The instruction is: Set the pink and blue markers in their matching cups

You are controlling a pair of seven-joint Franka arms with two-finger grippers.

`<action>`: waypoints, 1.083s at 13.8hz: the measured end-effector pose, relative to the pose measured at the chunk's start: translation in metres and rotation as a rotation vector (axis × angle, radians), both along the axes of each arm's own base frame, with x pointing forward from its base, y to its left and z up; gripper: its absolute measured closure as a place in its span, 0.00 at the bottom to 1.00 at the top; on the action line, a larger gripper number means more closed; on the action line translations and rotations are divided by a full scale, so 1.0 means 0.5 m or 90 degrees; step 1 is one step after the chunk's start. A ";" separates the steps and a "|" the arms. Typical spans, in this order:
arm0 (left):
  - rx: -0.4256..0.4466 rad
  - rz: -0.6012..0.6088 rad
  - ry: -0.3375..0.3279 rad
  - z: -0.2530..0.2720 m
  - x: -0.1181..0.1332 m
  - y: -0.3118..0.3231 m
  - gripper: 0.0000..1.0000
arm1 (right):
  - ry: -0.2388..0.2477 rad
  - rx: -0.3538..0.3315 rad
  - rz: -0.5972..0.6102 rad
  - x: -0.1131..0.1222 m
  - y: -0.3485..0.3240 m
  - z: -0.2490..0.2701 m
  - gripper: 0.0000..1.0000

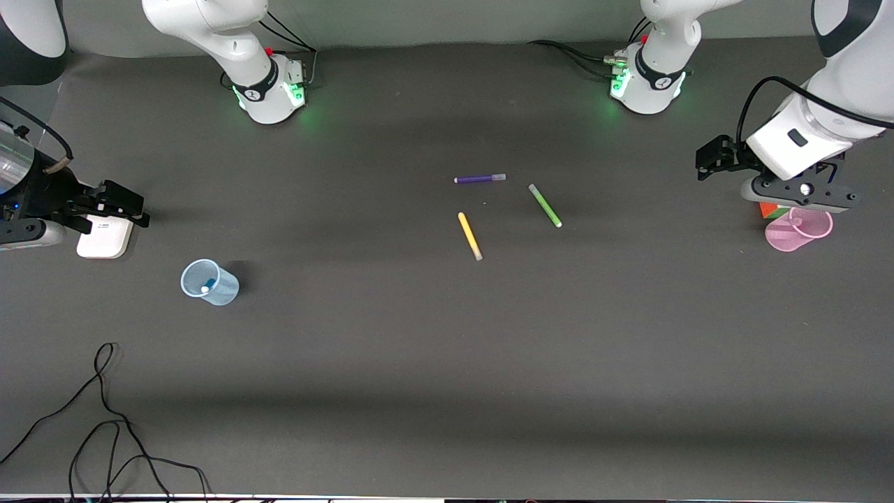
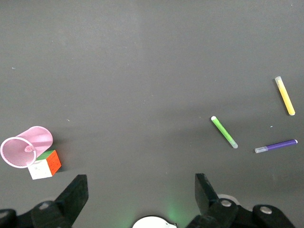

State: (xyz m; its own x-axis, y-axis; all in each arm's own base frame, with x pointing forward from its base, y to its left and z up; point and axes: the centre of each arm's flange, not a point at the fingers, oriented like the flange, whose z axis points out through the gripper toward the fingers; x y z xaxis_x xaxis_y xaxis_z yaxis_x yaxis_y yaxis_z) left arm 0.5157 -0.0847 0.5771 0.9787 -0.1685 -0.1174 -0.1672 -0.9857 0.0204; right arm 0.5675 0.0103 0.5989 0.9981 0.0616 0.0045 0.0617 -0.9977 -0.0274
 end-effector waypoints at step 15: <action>-0.006 0.007 0.003 -0.001 0.009 0.034 0.00 | -0.019 0.000 0.003 0.008 0.008 0.018 0.00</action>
